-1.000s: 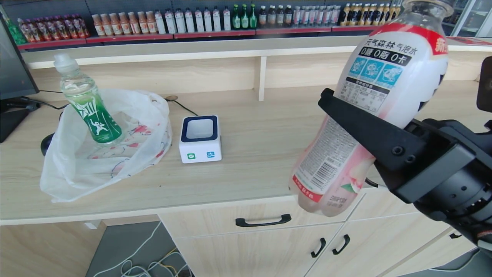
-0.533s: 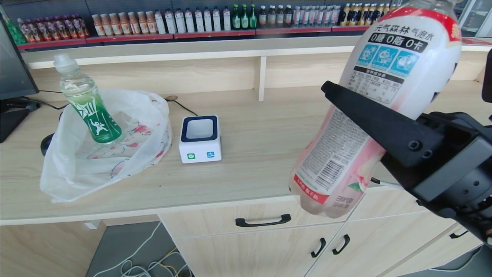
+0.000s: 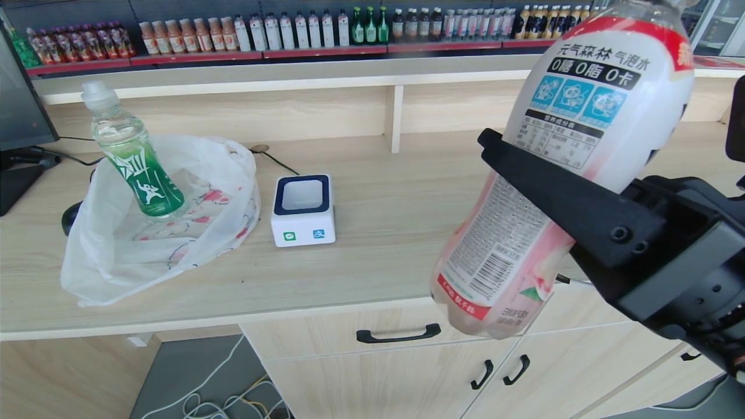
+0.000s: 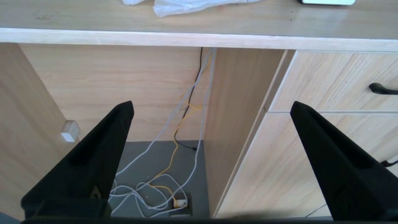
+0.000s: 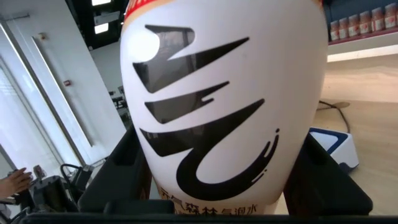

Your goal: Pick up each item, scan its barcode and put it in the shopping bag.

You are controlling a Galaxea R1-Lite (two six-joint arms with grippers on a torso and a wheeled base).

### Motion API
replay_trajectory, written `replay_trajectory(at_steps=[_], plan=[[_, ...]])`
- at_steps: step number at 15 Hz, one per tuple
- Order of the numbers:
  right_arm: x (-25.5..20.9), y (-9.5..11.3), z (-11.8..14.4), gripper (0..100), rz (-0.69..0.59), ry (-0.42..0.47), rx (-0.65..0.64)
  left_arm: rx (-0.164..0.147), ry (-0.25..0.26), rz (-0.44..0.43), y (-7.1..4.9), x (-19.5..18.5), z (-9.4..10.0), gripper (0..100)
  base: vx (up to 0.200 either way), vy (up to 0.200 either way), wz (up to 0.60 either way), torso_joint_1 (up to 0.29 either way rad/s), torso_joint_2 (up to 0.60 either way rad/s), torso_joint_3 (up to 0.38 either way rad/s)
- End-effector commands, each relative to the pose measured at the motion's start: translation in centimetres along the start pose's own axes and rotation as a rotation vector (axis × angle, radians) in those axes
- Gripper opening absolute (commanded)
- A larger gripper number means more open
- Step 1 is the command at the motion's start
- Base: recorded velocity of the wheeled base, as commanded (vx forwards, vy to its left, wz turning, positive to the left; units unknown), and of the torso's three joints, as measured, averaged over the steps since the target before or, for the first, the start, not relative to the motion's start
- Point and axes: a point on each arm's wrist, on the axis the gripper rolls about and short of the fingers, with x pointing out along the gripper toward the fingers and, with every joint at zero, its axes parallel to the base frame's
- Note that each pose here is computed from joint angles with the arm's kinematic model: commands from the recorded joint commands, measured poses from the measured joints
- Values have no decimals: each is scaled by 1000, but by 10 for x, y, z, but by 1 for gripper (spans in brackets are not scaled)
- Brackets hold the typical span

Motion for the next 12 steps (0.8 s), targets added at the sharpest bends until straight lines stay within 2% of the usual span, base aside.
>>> replay_trajectory(at_steps=[1, 9, 12], plan=[[2, -1, -3, 0, 0, 6, 1, 0, -1, 0, 0, 0, 0, 100, 0, 0, 0, 0, 0, 0], [-3, -2, -8, 0, -23, 27, -59, 0, -1, 0, 0, 0, 0, 100, 0, 0, 0, 0, 0, 0], [-8, -4, -13, 0, -108, 36, -115, 0, -1, 0, 0, 0, 0, 100, 0, 0, 0, 0, 0, 0]])
